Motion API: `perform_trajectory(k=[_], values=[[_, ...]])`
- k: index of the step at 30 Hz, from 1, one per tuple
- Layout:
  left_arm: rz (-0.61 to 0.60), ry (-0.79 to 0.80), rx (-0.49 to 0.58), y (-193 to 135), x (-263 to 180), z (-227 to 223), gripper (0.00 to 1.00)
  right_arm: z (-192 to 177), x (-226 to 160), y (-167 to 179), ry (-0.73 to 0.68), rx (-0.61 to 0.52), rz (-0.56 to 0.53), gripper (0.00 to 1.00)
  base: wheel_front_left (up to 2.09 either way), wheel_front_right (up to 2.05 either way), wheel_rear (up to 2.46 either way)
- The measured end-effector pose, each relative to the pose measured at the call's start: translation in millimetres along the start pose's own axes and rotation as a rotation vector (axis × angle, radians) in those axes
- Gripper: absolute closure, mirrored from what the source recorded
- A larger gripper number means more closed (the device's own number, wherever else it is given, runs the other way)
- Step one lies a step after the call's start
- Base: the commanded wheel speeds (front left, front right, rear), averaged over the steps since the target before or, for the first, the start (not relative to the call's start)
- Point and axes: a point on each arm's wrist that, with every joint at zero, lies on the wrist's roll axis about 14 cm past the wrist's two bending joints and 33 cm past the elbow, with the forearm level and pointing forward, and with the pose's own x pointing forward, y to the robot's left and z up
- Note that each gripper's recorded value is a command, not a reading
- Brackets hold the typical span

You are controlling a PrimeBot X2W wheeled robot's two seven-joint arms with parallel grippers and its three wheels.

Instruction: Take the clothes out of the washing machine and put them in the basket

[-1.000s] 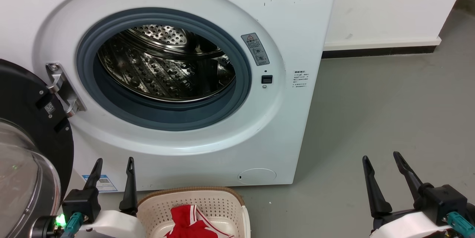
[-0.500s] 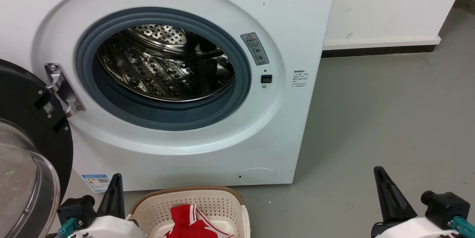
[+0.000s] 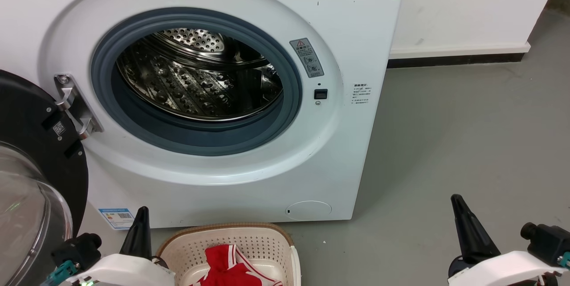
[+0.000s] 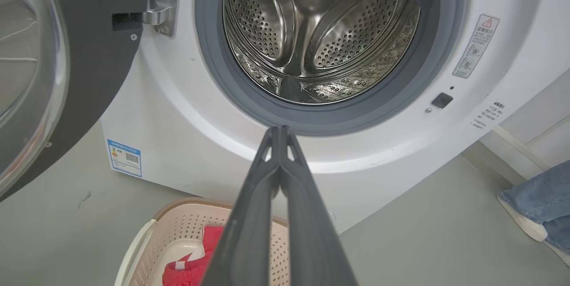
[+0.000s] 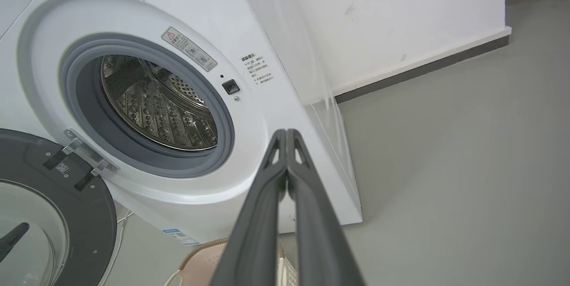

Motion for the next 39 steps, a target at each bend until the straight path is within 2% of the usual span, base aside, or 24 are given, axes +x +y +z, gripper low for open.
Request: perform_trajectory(k=[17, 39], values=[[0.002, 0.012, -0.279, -2, 6, 0, 1.0, 0, 10, -7, -0.005, 0.264, -0.015, 1.0, 0.0, 0.0, 0.0], [-0.001, 0.024, -0.565, -2, 10, -2, 1.0, 2, 21, -14, -0.02, 0.545, -0.033, 1.0, 0.0, 0.0, 0.0]])
